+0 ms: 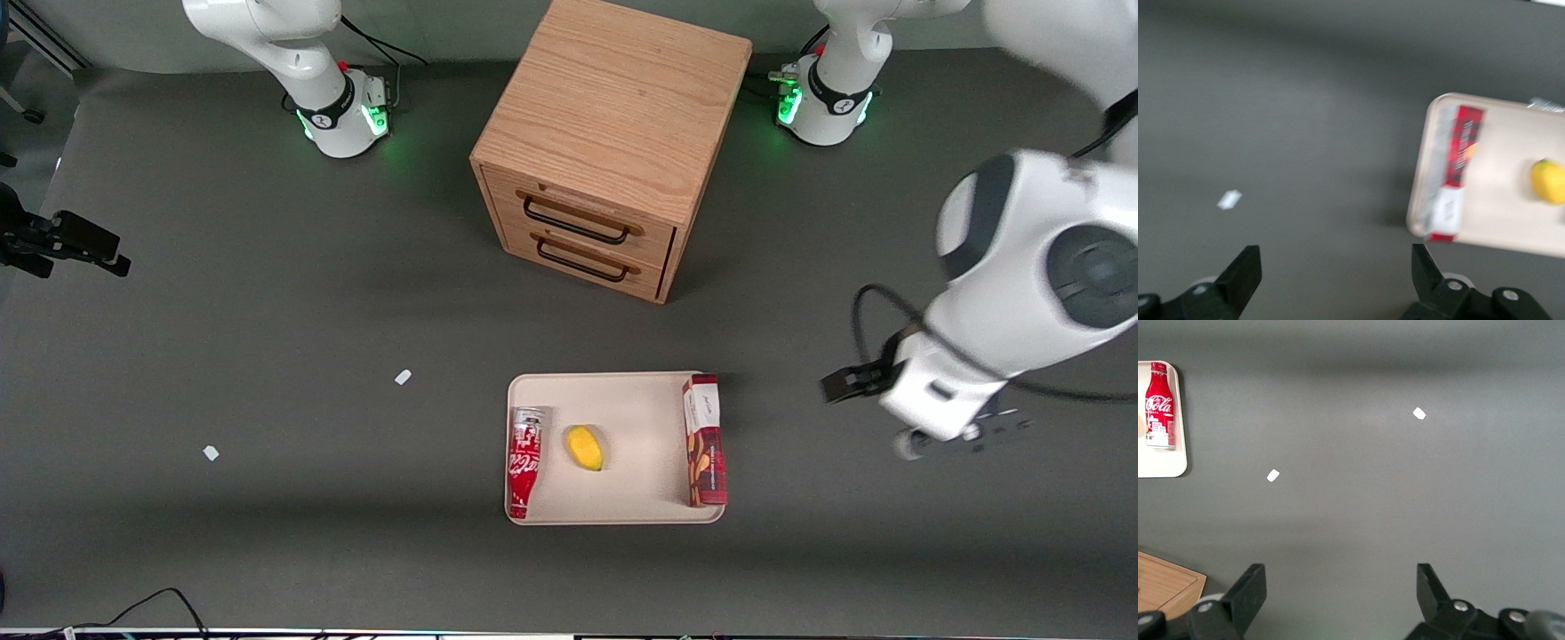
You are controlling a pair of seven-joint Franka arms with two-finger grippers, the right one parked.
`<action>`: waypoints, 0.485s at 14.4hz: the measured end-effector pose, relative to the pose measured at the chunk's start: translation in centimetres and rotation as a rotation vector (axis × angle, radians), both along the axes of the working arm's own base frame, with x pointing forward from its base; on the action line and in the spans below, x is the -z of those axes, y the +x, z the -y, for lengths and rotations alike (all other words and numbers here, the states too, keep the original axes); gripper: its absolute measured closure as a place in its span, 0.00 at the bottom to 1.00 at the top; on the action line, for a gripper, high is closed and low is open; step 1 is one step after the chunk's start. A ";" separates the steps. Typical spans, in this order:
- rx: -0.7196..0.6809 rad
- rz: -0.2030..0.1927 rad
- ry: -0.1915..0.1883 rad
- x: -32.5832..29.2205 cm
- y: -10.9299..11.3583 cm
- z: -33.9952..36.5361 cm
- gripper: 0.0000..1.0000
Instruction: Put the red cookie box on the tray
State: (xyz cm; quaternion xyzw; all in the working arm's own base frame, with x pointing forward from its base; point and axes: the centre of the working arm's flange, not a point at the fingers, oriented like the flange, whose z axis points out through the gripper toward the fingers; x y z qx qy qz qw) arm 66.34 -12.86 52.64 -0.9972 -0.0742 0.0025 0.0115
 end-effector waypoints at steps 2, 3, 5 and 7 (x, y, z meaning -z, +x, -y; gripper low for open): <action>0.027 -0.010 0.012 -1.8 -2.3 -4.4 0.00; 0.031 -0.013 0.015 -2.5 -3.5 -6.1 0.00; 0.028 -0.020 0.003 -3.9 -5.9 -8.7 0.00; 0.054 -0.013 -0.003 -5.3 -7.8 -10.8 0.00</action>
